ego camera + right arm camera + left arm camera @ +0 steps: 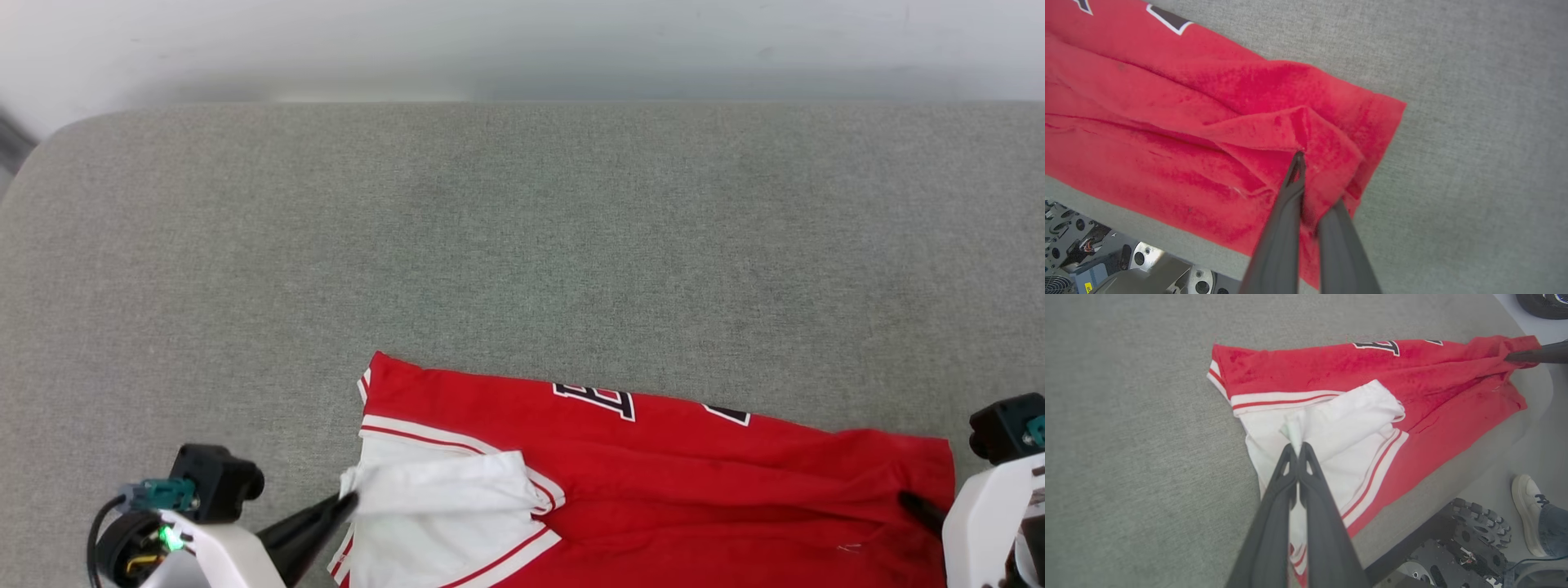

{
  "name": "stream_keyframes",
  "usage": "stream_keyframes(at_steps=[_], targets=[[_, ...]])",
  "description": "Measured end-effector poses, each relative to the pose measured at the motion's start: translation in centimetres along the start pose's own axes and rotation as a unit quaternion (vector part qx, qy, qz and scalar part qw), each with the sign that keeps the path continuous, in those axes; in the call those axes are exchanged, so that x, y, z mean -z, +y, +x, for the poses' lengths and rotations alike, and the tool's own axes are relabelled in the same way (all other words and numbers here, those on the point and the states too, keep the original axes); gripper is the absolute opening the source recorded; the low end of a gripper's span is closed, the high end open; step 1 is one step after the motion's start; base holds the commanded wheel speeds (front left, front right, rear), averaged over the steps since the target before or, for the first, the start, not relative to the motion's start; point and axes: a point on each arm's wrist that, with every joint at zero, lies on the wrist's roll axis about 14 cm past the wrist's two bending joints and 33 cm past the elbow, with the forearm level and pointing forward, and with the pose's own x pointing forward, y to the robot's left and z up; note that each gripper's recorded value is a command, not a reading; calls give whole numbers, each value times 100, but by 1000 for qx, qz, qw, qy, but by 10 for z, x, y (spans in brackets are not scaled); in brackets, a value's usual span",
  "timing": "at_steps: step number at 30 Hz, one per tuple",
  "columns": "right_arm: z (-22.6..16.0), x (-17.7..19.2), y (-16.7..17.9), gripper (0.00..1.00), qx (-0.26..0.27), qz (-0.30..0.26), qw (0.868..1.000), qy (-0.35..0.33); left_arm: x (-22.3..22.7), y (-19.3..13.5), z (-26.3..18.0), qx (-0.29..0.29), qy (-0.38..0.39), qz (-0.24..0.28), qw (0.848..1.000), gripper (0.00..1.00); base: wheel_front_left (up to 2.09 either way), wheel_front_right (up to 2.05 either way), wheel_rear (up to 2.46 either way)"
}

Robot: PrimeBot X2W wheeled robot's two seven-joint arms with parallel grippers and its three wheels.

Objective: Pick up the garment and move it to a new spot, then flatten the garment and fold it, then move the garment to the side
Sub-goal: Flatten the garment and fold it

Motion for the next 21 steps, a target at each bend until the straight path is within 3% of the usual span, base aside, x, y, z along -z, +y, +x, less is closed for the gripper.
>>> stream_keyframes(at_steps=[5,19,20,21], targets=[[0,15,-1,0,-8,-11,1000,25,37,2,-2,3,52,-40,998,0,0,0,0],[7,45,-4,0,-16,-50,997,59,82,9,1,-5,113,-31,993,0,0,0,0],[8,47,-4,45,-17,-49,997,59,84,8,2,-4,114,-33,993,0,0,0,0],[10,48,-4,100,-17,-48,997,60,86,7,3,-2,117,-34,993,28,0,0,0]])
